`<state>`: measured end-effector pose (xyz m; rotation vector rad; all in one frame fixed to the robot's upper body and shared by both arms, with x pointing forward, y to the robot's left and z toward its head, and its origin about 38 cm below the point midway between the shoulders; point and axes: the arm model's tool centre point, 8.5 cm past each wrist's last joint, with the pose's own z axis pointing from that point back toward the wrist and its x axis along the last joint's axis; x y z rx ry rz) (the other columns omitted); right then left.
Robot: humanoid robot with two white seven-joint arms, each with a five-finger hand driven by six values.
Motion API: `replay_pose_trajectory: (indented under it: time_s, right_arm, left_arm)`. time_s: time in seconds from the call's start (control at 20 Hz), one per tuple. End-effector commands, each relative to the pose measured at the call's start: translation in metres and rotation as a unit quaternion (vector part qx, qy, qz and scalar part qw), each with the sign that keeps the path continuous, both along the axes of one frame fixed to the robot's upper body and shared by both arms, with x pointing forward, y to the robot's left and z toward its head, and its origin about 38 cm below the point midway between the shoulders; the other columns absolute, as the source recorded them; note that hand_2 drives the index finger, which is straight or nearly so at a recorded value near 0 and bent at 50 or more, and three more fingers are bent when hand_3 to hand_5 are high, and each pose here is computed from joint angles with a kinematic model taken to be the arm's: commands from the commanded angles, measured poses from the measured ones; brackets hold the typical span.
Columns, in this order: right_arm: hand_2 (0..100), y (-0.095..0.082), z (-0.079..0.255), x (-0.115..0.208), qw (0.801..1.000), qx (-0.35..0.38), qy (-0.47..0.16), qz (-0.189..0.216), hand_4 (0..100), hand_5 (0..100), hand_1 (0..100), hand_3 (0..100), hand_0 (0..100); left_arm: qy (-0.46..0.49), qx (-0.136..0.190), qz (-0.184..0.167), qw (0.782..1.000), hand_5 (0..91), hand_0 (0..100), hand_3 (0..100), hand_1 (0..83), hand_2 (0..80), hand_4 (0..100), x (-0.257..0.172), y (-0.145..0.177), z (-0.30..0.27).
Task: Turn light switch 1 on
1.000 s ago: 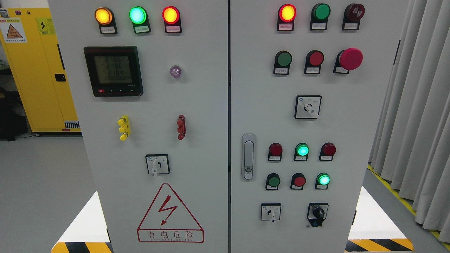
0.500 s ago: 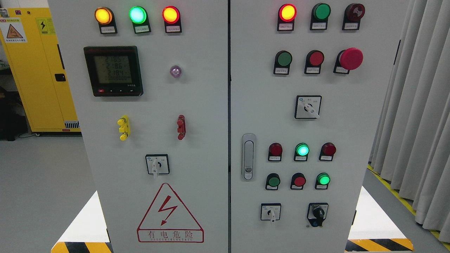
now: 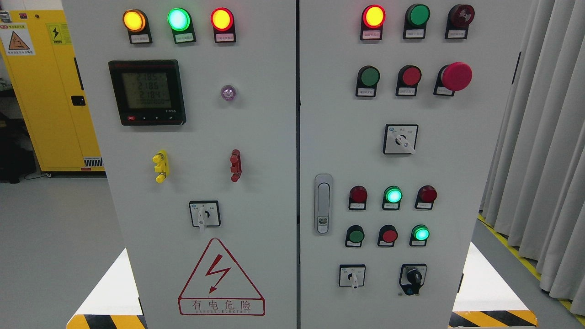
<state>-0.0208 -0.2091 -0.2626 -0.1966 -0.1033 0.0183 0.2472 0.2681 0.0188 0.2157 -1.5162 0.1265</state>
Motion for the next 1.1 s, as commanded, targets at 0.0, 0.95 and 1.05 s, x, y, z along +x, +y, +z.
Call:
replay_pose_trajectory:
  time_s: [0.0,0.95,1.05]
  right_arm:
    - [4,0.0,0.0,-0.001,1.0,0.001,0.001,-0.014,0,0,50,0,0]
    - [4,0.0,0.0,-0.001,1.0,0.001,0.001,-0.014,0,0,50,0,0]
    - [4,0.0,0.0,-0.001,1.0,0.0,0.001,-0.015,0,0,50,0,0]
  left_arm:
    - [-0.13,0.008,-0.01,0.991,84.8,21,79,65.0,50.1,88,0.015,-0.004,0.088]
    - [-0.2,0.027,-0.004,0.979,82.5,9,88,64.8,55.3,90,0.066,-0.027,0.162]
    - [-0.206,0.034,-0.001,0.978,83.1,9,88,64.9,56.0,89,0.073,-0.029,0.171]
